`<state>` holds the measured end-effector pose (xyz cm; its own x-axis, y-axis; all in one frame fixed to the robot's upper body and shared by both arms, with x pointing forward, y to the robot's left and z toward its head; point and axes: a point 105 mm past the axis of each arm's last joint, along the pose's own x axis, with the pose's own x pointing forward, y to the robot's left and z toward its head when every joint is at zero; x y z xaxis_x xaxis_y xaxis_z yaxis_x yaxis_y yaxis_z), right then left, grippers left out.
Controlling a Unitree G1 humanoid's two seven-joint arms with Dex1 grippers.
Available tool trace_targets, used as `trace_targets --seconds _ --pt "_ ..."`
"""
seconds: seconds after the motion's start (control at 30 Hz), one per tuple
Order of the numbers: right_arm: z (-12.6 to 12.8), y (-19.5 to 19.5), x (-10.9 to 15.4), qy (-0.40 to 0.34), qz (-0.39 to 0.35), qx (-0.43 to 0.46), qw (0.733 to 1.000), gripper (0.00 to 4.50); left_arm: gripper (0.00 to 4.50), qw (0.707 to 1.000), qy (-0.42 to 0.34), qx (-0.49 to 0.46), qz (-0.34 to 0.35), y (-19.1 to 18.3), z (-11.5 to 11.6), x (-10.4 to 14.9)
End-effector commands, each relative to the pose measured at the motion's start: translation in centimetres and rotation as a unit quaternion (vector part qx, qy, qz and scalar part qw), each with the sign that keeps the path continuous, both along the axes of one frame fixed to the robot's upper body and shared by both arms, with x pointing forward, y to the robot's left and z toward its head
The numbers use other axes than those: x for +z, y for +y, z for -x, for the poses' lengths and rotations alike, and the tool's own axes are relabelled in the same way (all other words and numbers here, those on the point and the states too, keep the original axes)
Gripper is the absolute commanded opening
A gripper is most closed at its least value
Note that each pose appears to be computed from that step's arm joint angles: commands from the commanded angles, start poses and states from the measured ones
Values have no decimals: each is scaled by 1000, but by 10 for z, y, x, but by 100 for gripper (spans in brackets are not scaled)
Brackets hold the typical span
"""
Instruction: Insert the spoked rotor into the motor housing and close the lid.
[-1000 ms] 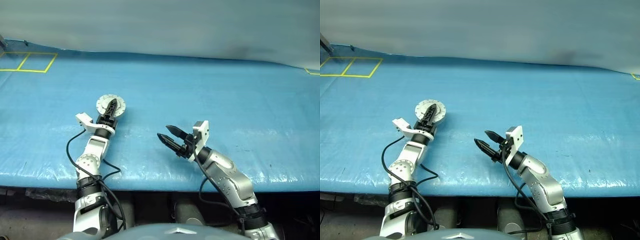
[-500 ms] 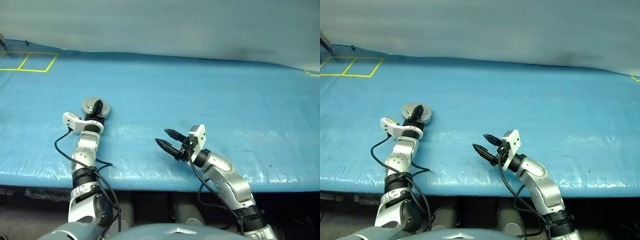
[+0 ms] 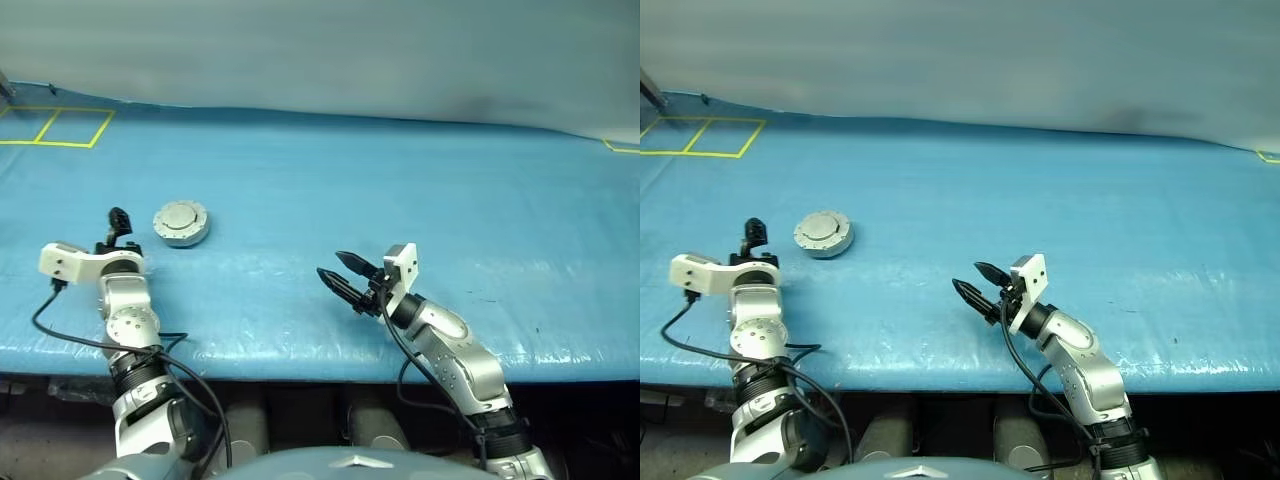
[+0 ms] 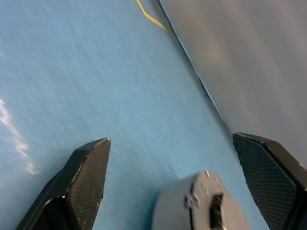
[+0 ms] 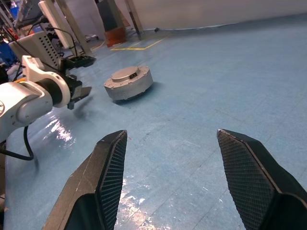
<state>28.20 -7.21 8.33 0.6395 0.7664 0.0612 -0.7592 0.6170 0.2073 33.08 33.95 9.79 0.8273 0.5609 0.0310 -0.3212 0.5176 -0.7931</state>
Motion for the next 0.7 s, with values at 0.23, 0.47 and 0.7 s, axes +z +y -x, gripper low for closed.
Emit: trace_targets --seconds 0.23,0.47,0.7 --pt "-19 -24 37 -98 -14 -86 991 316 442 913 -207 -223 -272 -89 5 118" --pt "-15 -53 51 -126 45 -79 988 316 442 723 -153 -510 -440 -201 24 85" --pt "-1 -66 41 -130 137 -44 981 316 442 571 -77 -634 -515 -245 46 21"
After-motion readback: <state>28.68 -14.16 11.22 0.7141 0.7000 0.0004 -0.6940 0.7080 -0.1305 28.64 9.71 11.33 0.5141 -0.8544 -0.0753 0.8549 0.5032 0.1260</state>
